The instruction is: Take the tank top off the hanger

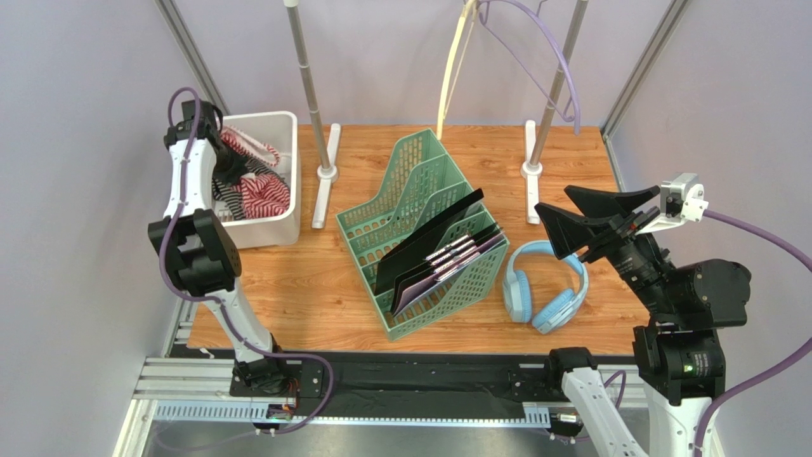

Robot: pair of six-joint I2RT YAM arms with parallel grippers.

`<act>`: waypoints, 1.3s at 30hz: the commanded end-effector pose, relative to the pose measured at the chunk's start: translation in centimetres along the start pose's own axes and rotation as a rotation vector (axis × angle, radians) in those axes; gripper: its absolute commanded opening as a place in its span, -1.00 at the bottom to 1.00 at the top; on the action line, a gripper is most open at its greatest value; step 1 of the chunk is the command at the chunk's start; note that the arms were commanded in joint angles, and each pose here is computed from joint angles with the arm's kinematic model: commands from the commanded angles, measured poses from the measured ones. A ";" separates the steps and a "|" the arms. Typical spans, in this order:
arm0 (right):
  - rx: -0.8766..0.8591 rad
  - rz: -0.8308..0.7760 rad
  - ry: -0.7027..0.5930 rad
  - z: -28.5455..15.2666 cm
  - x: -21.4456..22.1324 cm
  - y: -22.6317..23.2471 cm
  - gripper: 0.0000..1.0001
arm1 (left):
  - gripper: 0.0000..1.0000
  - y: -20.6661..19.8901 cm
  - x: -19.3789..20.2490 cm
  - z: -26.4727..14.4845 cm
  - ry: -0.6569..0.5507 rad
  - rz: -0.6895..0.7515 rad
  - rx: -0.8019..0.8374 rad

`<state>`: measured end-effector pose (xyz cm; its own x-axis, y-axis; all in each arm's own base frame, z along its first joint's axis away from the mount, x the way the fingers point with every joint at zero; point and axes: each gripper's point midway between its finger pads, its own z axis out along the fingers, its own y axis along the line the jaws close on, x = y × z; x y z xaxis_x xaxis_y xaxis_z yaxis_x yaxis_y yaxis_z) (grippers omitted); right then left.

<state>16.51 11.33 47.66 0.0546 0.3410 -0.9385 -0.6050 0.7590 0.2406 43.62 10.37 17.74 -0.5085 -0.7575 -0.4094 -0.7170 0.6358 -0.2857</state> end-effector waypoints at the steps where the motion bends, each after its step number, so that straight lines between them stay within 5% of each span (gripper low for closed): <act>1: -0.019 -0.012 -0.004 -0.1 0.1 0.3 0.50 | -1.00 -0.5 1.0 -1.0 0.028 -0.026 0.057; 10: -0.019 -0.004 0.007 0.0 0.8 0.0 0.50 | -0.94 -0.3 2.4 -1.2 0.022 -0.074 0.092; 14: -0.019 -0.008 0.010 -0.1 0.9 0.1 0.50 | -0.23 -0.4 2.4 -1.9 0.014 -0.078 0.104; 17: -0.018 -0.009 0.012 -0.2 1.0 0.1 0.50 | 0.00 0.3 2.5 -2.4 0.002 -0.102 0.080; 18: -0.017 -0.010 0.011 -0.2 1.0 0.1 0.50 | 0.29 1.0 2.6 -2.7 0.000 -0.109 0.043; 19: -0.018 -0.009 0.014 -0.2 1.1 0.1 0.50 | 0.33 1.3 2.6 -2.9 -0.003 -0.111 0.024; 20: -0.019 -0.007 0.015 -0.2 1.1 0.1 0.50 | 0.86 1.4 2.5 -3.2 -0.009 -0.113 0.017; 30: -0.017 0.014 0.032 0.3 1.8 -0.3 0.50 | 0.98 2.7 1.8 -7.9 -0.136 -0.154 0.012; 39: -0.015 0.052 0.049 1.1 2.3 -0.8 0.50 | 0.98 -3.3 6.6 -15.1 -0.251 0.036 0.228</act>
<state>17.52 11.82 45.41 -0.0103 0.3423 -0.9395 -0.6066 0.7448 0.2780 36.11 5.07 25.88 -0.3772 -0.7568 -0.5338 -0.6729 0.6200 -0.4035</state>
